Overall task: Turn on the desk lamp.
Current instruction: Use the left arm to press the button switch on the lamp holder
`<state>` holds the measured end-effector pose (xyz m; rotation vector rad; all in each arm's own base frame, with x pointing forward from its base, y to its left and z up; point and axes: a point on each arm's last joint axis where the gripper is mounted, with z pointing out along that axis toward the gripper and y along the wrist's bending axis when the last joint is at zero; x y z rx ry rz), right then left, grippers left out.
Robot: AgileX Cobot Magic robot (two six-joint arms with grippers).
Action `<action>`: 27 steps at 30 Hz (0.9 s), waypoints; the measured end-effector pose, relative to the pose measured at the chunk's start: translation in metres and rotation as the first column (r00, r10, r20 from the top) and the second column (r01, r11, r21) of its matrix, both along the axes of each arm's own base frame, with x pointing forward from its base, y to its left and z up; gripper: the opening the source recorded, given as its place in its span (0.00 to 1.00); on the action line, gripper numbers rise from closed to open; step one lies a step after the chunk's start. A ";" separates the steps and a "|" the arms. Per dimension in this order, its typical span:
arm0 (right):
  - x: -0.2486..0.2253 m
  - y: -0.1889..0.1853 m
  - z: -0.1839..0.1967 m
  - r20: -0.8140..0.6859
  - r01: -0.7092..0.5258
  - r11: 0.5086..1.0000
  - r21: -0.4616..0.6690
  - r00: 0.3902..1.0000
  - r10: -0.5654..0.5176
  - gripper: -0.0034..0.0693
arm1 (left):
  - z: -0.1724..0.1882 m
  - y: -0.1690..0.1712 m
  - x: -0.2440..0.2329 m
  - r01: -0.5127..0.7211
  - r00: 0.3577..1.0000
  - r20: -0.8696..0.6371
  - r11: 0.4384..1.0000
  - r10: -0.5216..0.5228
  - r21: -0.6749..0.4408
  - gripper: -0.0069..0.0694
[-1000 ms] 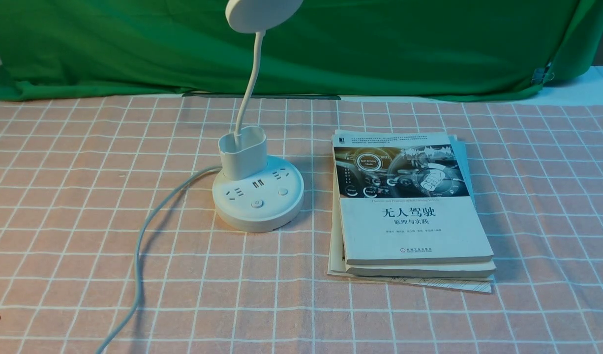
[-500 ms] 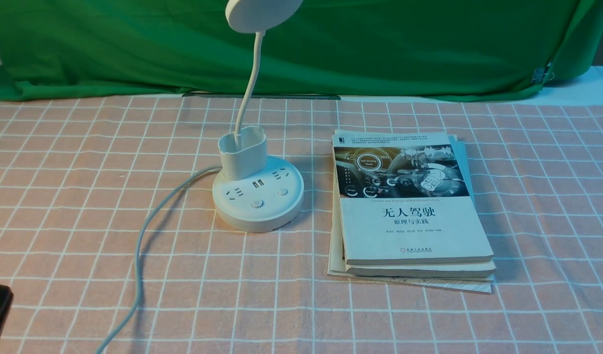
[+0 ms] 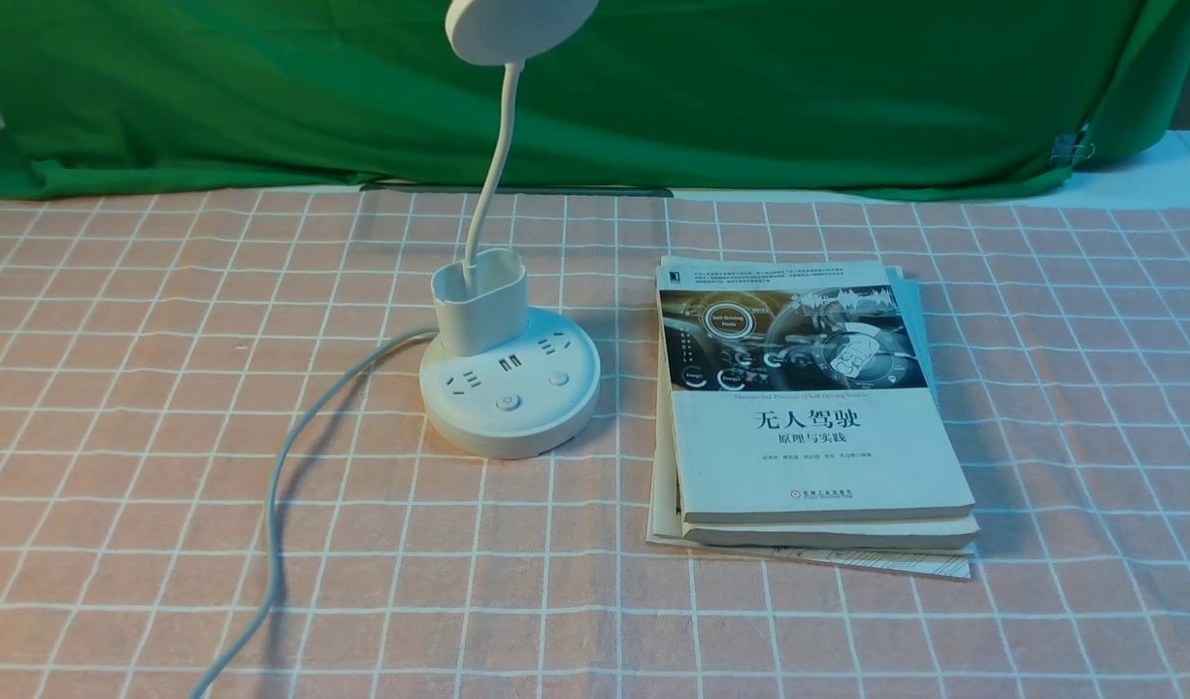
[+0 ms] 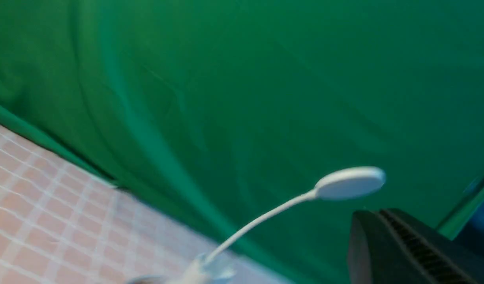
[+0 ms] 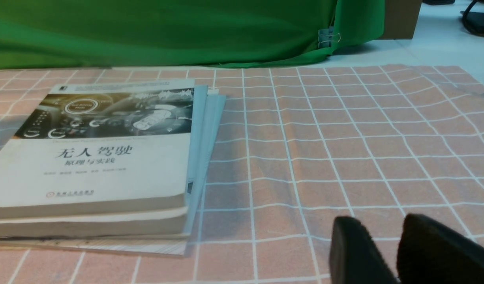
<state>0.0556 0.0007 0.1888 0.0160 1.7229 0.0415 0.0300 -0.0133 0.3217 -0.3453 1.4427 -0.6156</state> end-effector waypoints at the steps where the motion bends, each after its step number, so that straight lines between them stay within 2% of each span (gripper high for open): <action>1: 0.000 0.000 0.000 0.000 0.000 1.000 0.000 1.000 0.000 0.38 | 0.008 0.000 0.004 -0.001 0.998 -0.061 0.997 0.005 0.072 0.12; 2: 0.000 0.000 0.000 0.000 0.000 1.000 0.000 1.000 0.000 0.38 | 0.010 -0.001 0.002 0.004 0.998 -0.064 0.997 0.001 0.074 0.12; 3: 0.000 0.000 0.000 0.000 0.000 1.000 0.000 1.000 0.000 0.38 | 0.023 0.001 0.014 0.007 0.982 -0.188 0.981 0.030 0.192 0.12; 5: 0.000 0.000 0.000 0.000 0.000 1.000 0.000 1.000 0.000 0.38 | 0.033 0.004 0.032 0.038 0.939 -0.337 0.948 0.075 0.315 0.12; 6: 0.000 0.000 0.000 0.000 0.000 1.000 0.000 1.000 0.000 0.38 | 0.034 0.005 0.035 0.051 0.925 -0.372 0.940 0.083 0.336 0.12; 7: 0.000 0.000 0.000 0.000 0.000 1.000 0.000 1.000 0.000 0.38 | 0.040 0.007 0.049 0.088 0.888 -0.445 0.909 0.114 0.408 0.12; 10: 0.000 0.000 0.000 0.000 0.000 1.000 0.000 1.000 0.000 0.38 | 0.051 0.010 0.081 0.177 0.825 -0.547 0.855 0.141 0.488 0.12; 12: 0.000 0.000 0.000 0.000 0.000 1.000 0.000 1.000 0.000 0.38 | 0.054 0.010 0.099 0.240 0.785 -0.604 0.829 0.139 0.504 0.12; 16: 0.000 0.000 0.000 0.000 0.000 1.000 -0.001 1.000 0.000 0.38 | 0.053 -0.001 0.140 0.391 0.705 -0.707 0.802 0.054 0.451 0.12; 19: 0.000 0.000 0.000 0.000 0.000 1.000 -0.001 1.000 0.000 0.38 | 0.049 -0.035 0.173 0.602 0.620 -0.779 0.696 -0.098 0.392 0.12; 20: 0.000 0.000 0.000 0.000 0.000 1.000 -0.001 1.000 0.000 0.38 | 0.049 -0.038 0.175 0.613 0.613 -0.783 0.687 -0.103 0.390 0.12; 21: 0.000 0.000 0.000 0.000 0.000 1.000 -0.001 1.000 0.000 0.38 | 0.042 -0.059 0.190 0.699 0.556 -0.820 0.611 -0.137 0.371 0.12; 22: 0.000 0.000 0.000 0.000 0.000 1.000 0.000 1.000 0.000 0.38 | 0.040 -0.075 0.196 0.742 0.531 -0.834 0.559 -0.152 0.370 0.12; 23: 0.000 0.000 0.000 0.000 0.000 1.000 0.000 1.000 0.000 0.38 | 0.040 -0.077 0.197 0.748 0.526 -0.836 0.552 -0.156 0.368 0.12; 24: 0.000 0.000 0.000 0.000 0.000 1.000 0.000 1.000 0.000 0.38 | 0.033 -0.097 0.208 0.790 0.498 -0.852 0.492 -0.164 0.366 0.12; 27: 0.000 0.000 0.000 0.000 0.000 1.000 0.000 1.000 0.000 0.38 | 0.018 -0.126 0.229 0.831 0.453 -0.873 0.441 -0.180 0.340 0.12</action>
